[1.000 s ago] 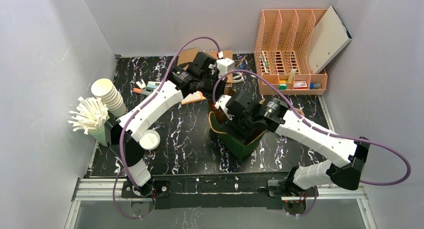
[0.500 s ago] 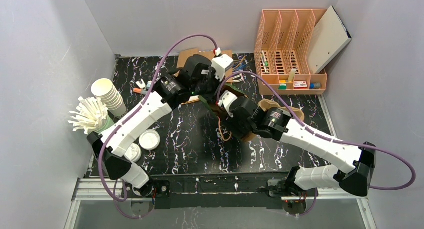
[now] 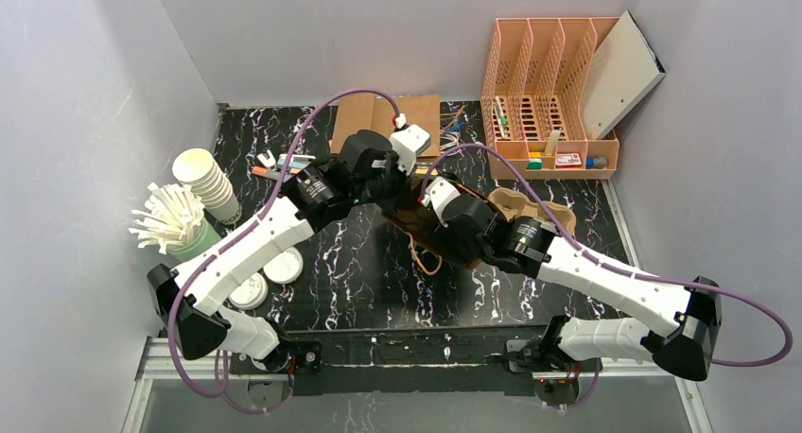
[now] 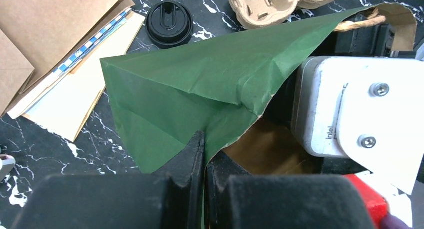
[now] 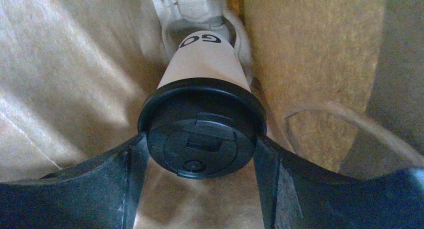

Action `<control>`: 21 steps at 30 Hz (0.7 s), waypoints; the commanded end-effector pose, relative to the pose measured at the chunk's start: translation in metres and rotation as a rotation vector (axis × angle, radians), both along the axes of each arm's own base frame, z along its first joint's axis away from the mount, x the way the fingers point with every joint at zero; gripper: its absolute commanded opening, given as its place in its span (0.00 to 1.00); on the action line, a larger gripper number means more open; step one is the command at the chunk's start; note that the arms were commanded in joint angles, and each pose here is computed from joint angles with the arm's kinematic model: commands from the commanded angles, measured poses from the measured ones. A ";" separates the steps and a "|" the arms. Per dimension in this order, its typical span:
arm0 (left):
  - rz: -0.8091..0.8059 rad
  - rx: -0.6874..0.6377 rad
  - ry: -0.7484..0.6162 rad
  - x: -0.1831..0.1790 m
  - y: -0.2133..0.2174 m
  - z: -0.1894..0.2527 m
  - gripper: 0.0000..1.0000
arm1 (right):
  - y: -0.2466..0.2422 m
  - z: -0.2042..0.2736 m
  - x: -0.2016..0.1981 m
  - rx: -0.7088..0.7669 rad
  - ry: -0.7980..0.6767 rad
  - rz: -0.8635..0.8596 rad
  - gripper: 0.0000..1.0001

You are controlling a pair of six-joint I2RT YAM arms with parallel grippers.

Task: Pack the takeout coffee
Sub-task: Place the coffee cup on the cup tray.

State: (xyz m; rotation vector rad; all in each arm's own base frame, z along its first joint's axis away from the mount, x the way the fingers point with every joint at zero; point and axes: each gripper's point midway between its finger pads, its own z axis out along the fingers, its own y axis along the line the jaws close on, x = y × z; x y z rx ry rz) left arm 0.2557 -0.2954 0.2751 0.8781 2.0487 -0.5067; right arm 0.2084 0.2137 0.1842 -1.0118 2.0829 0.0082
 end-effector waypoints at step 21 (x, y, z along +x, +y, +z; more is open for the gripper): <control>-0.012 -0.135 0.040 -0.021 -0.002 0.011 0.00 | -0.008 -0.010 0.007 -0.040 -0.026 -0.043 0.11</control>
